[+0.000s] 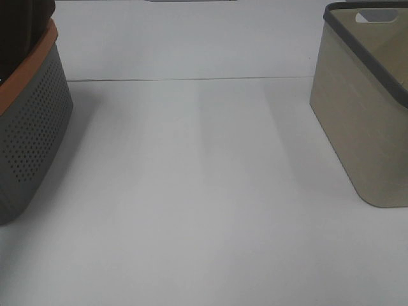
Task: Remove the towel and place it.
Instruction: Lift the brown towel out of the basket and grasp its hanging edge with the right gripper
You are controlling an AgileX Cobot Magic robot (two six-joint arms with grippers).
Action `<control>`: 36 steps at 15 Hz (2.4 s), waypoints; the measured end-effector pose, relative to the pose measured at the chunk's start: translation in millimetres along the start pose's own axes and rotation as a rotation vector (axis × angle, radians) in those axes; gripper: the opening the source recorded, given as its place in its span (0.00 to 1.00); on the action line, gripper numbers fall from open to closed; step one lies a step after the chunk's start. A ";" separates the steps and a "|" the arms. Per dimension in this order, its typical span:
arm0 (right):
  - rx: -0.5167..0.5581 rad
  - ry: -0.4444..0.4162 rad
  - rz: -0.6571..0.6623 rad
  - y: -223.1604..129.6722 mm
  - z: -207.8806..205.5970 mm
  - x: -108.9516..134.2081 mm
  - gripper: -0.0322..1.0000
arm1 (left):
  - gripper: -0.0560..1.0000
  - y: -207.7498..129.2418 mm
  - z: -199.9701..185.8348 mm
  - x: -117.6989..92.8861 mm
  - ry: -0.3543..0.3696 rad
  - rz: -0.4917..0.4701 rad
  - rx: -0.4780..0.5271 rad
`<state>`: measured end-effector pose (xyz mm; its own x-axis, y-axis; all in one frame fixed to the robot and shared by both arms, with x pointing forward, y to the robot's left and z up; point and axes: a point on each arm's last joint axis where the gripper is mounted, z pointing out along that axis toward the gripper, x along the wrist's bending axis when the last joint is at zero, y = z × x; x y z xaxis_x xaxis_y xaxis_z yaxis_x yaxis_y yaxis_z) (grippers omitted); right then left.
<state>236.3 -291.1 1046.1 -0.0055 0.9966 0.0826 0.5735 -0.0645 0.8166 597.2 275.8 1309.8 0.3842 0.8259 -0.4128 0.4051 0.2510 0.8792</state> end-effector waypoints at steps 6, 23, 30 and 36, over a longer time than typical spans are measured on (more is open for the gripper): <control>0.044 0.110 0.053 23.6 17.2 9.8 0.68 | 0.05 -8.6 25.3 -50.9 -0.133 0.038 -0.047; 0.107 0.606 -0.481 155.9 134.8 104.2 0.63 | 0.05 -80.3 124.8 -146.1 -0.300 0.120 -0.021; -0.198 0.573 -0.761 139.7 192.3 195.7 0.62 | 0.05 -90.1 124.4 -168.4 -0.341 0.123 -0.011; -0.322 0.496 -0.684 135.7 225.0 211.1 0.62 | 0.05 -91.6 124.2 -171.9 -0.349 0.124 -0.010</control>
<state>497.3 -77.8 1045.9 -0.6567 0.6903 -0.3037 0.0586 0.4483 0.8920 597.0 48.1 1270.7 0.6903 0.6290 -0.3575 0.3303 0.1657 0.9292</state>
